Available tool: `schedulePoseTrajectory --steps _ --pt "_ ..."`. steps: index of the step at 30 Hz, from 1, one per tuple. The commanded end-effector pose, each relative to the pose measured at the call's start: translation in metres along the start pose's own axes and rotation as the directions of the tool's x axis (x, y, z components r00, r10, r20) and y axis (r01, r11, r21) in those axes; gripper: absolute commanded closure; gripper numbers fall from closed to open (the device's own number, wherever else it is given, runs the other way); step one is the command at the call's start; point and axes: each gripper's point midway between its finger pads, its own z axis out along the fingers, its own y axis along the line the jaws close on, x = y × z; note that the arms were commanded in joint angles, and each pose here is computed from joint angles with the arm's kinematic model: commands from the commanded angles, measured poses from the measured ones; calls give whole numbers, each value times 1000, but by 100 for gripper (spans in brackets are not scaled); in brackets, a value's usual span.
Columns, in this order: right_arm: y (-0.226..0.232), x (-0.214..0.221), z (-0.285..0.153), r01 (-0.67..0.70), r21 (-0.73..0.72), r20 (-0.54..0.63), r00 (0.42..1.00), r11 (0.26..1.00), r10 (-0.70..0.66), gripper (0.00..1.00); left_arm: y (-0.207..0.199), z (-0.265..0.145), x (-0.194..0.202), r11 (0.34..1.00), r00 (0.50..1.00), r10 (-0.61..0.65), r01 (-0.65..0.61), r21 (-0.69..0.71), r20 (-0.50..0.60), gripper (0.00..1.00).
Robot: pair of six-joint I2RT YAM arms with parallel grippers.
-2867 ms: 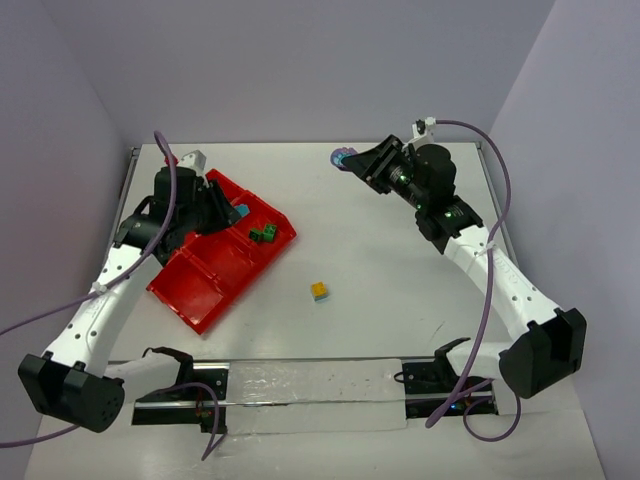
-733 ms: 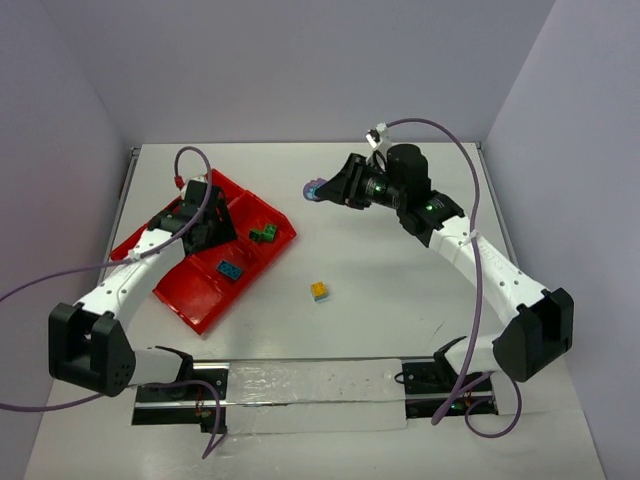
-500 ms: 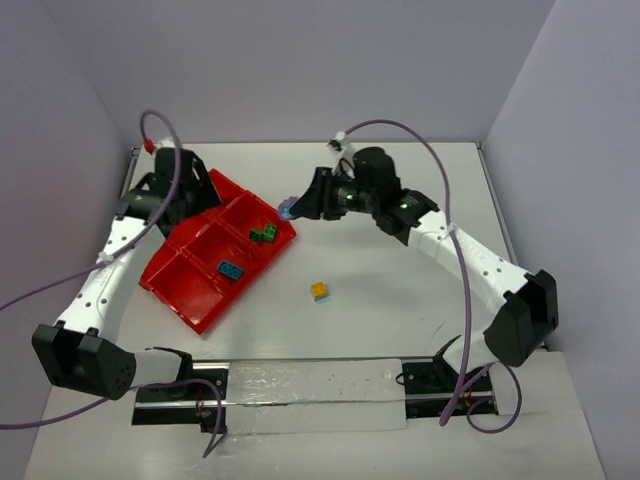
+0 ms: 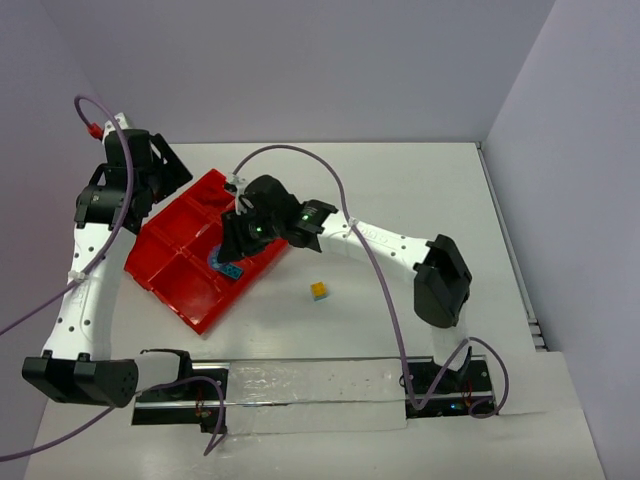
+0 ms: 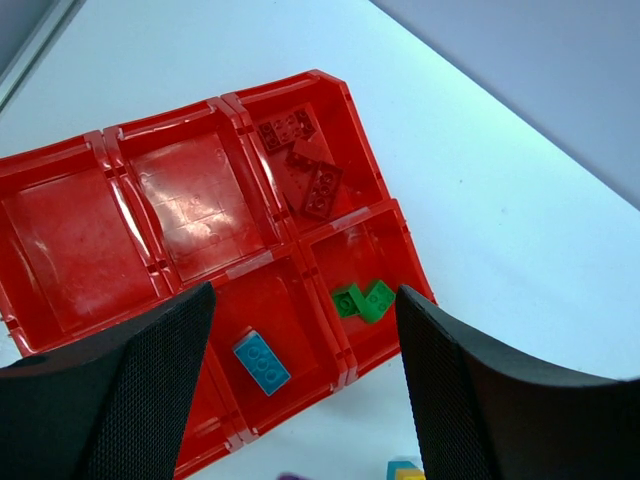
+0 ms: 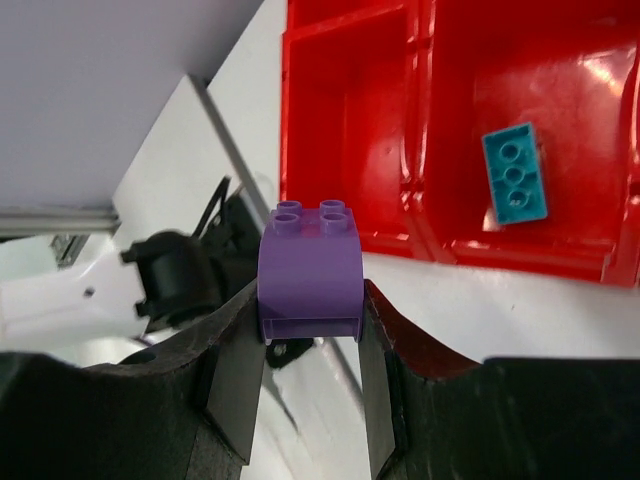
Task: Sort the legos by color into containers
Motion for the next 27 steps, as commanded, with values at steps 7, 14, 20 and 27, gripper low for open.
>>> schedulePoseTrajectory --steps 7,14,20,27 --pt "1 -16 39 17 48 -8 1000 999 -17 100 -1 -9 -2 999 1000 -25 24 37 18 20" --pt "4 -11 69 38 55 -32 999 998 -36 100 1 -16 -8 998 997 -54 51 48 58 21" --pt "1 -3 94 36 50 -62 998 998 -33 95 0 -22 -12 996 995 -60 54 64 80 21" --pt "10 5 112 42 29 -82 996 999 -40 82 -2 -19 -6 996 996 -60 55 76 59 21"
